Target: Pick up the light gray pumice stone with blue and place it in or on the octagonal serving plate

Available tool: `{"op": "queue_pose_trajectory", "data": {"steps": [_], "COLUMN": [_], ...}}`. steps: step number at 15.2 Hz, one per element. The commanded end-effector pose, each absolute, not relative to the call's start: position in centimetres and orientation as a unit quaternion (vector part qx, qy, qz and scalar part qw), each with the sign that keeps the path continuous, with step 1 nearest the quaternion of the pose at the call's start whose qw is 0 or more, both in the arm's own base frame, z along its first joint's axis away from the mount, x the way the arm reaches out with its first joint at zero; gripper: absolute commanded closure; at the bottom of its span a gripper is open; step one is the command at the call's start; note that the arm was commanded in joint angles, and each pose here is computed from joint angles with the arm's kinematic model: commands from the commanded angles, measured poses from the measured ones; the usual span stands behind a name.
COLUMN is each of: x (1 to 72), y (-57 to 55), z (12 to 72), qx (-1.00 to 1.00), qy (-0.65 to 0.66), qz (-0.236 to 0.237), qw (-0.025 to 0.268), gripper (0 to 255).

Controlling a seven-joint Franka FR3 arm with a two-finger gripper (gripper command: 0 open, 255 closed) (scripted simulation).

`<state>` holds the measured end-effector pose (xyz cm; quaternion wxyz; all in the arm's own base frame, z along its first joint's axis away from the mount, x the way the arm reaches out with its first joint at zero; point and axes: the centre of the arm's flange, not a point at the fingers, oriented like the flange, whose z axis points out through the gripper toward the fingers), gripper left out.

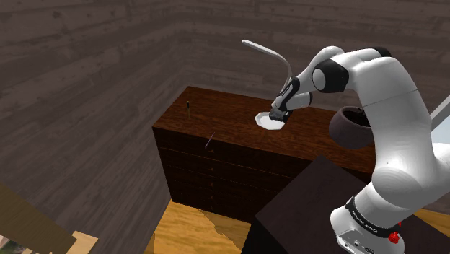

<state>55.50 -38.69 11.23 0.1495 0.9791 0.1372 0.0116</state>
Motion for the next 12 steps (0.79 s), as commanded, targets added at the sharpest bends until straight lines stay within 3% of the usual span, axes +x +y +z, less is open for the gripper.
{"op": "queue_pose_trajectory", "data": {"steps": [1, 12], "x": [55.5, 55.5], "y": [-38.7, -38.7], "z": [11.2, 16.5], "qx": [0.979, 0.979], "qy": [0.137, 0.137], "qz": [0.012, 0.012], "qw": [0.149, 0.149], "gripper": [255, 255]}}
